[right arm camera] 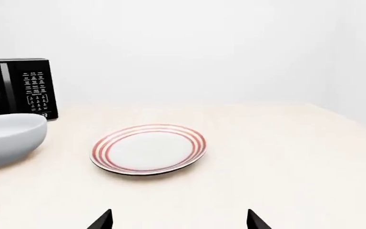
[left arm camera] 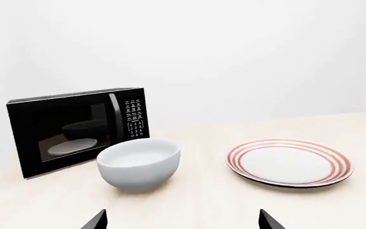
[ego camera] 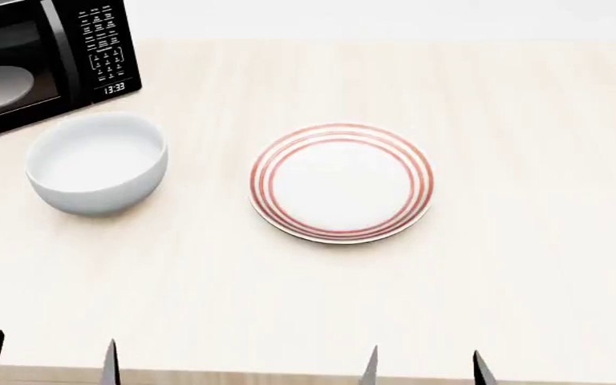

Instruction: Pick up the white bowl and put it on the plate.

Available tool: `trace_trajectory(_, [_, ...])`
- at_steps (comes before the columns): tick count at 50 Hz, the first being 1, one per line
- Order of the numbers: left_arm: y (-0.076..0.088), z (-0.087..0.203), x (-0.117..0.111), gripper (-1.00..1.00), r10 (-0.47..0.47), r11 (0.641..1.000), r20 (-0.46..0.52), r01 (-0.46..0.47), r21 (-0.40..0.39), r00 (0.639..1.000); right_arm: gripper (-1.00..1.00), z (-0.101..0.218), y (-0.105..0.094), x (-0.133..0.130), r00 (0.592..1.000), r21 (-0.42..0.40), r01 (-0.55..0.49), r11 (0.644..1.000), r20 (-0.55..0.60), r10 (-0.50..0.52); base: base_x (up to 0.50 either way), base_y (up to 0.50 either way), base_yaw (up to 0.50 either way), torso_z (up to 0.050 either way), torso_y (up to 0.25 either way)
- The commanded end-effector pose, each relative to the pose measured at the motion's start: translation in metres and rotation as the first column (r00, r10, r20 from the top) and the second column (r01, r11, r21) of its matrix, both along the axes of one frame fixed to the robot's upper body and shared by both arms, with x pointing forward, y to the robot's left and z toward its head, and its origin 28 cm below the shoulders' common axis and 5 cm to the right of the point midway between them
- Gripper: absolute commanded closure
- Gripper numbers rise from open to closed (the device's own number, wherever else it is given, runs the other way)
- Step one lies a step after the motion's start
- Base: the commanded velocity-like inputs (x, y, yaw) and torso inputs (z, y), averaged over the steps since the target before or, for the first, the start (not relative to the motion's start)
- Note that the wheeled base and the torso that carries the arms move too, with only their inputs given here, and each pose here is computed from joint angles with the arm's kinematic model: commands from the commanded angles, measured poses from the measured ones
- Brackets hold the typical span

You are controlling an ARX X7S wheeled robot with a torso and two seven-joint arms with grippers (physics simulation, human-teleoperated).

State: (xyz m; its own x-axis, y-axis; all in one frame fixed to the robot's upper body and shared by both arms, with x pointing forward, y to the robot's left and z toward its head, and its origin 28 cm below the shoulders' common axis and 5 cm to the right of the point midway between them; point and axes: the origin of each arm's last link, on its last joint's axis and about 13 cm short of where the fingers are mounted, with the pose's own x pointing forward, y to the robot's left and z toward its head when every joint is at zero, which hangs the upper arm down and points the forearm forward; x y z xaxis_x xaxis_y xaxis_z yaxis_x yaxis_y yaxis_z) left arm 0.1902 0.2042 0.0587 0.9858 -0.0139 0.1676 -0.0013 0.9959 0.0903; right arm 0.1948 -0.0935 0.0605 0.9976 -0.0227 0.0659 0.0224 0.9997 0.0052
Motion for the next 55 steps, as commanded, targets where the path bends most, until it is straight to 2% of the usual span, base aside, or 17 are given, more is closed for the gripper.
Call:
trace_trajectory(1, [-0.001, 0.037, -0.016, -1.00, 0.006, 1.000, 0.107, -0.007, 0.010, 0.994, -1.00, 0.042, 0.003, -0.016, 0.994, -0.017, 0.026, 1.000, 0.103, -0.024, 0.00, 0.00, 0.00, 0.000, 0.000])
trace_trajectory(12, [0.000, 0.063, -0.030, -1.00, 0.028, 0.999, 0.190, -0.032, 0.017, 0.981, -1.00, 0.064, 0.004, -0.028, 0.983, -0.024, 0.049, 0.999, 0.178, -0.044, 0.00, 0.00, 0.00, 0.000, 0.000])
trace_trajectory(15, [0.000, 0.063, -0.030, -1.00, 0.030, 0.999, 0.189, -0.033, 0.011, 0.982, -1.00, 0.065, 0.005, -0.029, 0.983, -0.026, 0.042, 0.999, 0.181, -0.036, 0.00, 0.00, 0.00, 0.000, 0.000])
trace_trajectory(18, [0.002, 0.062, -0.028, -1.00, 0.022, 0.999, 0.151, -0.016, -0.043, 0.988, -1.00, 0.064, 0.006, -0.029, 0.983, -0.034, 0.033, 0.999, 0.182, -0.026, 0.00, 0.00, 0.00, 0.000, 0.000])
trace_trajectory(30, [0.002, 0.061, -0.028, -1.00, 0.034, 0.999, 0.162, -0.030, -0.025, 0.986, -1.00, 0.060, 0.007, -0.029, 0.985, -0.011, -0.037, 0.999, 0.168, 0.038, 0.02, 0.00, 0.00, 0.000, 0.000])
trace_trajectory(55, [0.002, 0.060, -0.028, -1.00, 0.036, 0.999, 0.158, -0.034, -0.019, 0.987, -1.00, 0.061, 0.007, -0.030, 0.983, -0.008, -0.036, 0.999, 0.177, 0.037, 0.49, 0.00, 0.00, 0.000, 0.000])
